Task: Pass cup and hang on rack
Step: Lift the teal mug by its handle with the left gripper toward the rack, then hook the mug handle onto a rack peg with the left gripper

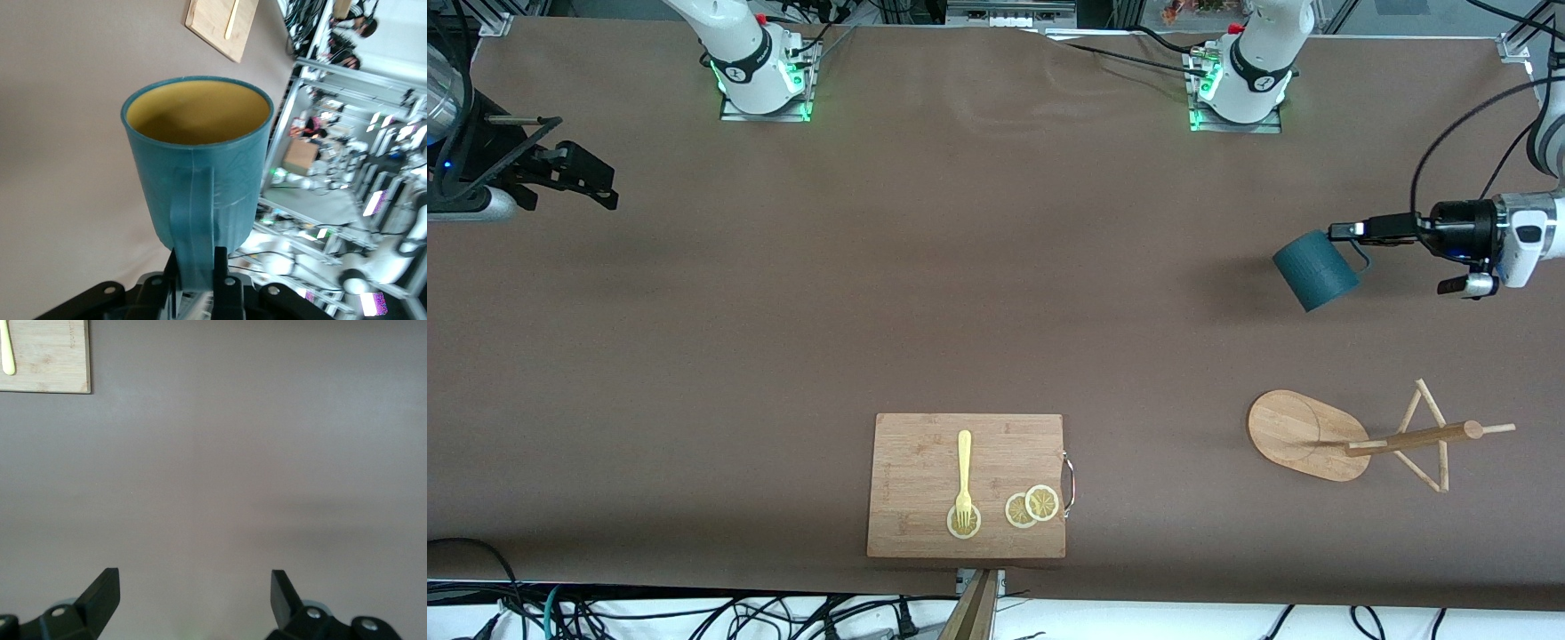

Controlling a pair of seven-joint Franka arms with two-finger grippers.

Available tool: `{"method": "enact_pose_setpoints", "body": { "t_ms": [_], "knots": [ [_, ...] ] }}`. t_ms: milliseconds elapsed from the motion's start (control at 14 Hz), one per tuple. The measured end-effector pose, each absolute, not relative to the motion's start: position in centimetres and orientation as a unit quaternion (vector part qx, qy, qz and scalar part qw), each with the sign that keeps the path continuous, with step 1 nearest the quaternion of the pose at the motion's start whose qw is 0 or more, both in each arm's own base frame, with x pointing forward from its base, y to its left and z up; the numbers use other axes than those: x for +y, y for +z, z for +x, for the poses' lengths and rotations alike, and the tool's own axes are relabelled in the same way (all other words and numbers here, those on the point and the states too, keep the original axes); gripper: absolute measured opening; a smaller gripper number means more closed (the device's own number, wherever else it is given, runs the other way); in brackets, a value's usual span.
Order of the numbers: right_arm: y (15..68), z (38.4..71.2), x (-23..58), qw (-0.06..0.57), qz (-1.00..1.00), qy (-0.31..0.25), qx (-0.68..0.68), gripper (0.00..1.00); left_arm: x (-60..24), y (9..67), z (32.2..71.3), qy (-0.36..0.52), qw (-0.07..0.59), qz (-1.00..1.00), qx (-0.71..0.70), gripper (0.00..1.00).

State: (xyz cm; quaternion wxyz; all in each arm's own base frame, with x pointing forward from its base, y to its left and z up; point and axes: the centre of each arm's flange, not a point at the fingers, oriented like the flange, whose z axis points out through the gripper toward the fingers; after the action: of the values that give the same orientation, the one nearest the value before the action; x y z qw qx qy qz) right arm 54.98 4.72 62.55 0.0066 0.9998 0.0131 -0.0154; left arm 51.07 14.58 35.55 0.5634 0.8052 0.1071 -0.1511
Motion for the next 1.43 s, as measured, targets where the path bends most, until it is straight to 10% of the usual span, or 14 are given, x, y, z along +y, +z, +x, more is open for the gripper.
{"method": "enact_pose_setpoints", "body": {
  "t_ms": [1429],
  "knots": [
    [62.6,55.0,4.7,0.007,1.000,-0.015,0.013,1.00,25.0,29.2,57.8,-0.142,0.676,0.700,0.180,0.21]
  ]
}}
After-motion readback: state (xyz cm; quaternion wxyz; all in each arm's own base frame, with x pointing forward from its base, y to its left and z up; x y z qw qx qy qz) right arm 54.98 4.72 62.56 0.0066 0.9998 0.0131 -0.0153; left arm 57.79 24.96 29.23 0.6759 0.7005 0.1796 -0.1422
